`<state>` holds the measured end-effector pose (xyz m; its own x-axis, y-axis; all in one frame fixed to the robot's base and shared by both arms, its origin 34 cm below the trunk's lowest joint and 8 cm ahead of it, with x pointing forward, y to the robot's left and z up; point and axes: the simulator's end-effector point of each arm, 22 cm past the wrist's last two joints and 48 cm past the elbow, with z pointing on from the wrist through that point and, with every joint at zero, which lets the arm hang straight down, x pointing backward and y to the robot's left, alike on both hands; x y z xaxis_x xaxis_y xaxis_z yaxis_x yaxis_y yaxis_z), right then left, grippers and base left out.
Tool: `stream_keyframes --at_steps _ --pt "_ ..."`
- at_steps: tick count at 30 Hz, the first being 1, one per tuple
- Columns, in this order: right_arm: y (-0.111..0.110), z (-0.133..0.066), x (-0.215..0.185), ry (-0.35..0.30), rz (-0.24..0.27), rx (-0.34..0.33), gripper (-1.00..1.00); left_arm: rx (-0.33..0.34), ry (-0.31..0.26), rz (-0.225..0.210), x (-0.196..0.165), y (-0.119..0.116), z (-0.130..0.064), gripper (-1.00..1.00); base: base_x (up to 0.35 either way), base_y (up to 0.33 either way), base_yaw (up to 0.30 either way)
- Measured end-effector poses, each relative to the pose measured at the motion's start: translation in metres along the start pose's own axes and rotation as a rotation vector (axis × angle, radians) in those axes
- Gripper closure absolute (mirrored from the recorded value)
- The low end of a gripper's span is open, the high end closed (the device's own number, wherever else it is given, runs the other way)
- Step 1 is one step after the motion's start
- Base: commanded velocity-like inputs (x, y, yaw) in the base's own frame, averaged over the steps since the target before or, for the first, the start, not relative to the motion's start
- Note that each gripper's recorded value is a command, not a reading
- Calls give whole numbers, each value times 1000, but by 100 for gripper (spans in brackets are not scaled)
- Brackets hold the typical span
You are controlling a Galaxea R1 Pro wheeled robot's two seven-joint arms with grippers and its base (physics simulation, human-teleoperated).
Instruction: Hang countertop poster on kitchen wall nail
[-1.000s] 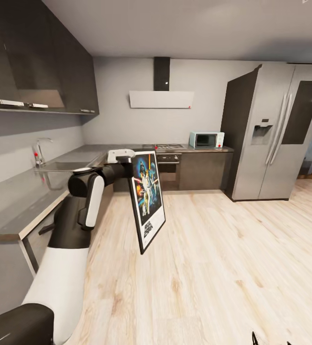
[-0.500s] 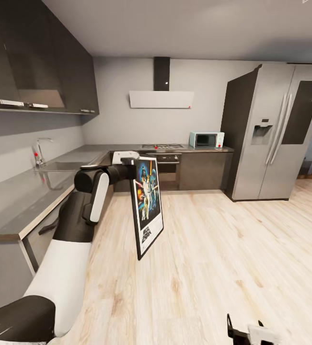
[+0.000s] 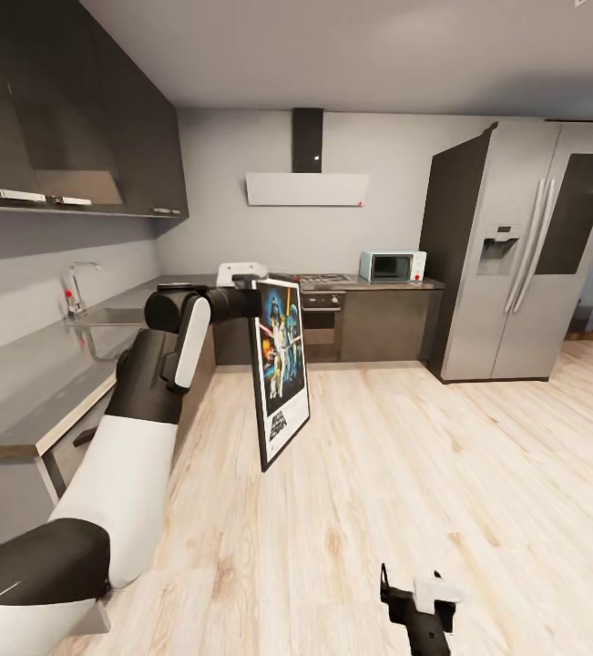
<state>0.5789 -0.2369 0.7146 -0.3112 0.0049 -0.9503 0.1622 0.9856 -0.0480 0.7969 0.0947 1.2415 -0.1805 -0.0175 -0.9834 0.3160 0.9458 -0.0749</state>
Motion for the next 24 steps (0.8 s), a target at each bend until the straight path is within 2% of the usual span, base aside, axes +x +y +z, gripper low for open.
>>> stream_keyframes --at_steps 3,6,10,15,20,24 --pt "17 1 -15 -21 -20 5 -100 21 11 -16 1 -4 3 100 0 0 0" --pt "48 -2 -27 -20 -78 -4 -100 71 16 -54 2 -15 5 100 0 0 0" --pt "70 -7 -45 -40 -86 -11 -100 88 13 -67 1 -19 5 100 0 0 0" --pt "80 -9 -48 -20 -94 -15 -100 93 2 -70 -2 -20 4 100 0 0 0" --pt "106 -17 -68 -42 -100 -57 -100 118 -7 -79 -5 -27 3 100 0 0 0" --pt "116 -22 -75 -57 -106 -66 -100 138 -12 -54 -6 -40 3 100 0 0 0"
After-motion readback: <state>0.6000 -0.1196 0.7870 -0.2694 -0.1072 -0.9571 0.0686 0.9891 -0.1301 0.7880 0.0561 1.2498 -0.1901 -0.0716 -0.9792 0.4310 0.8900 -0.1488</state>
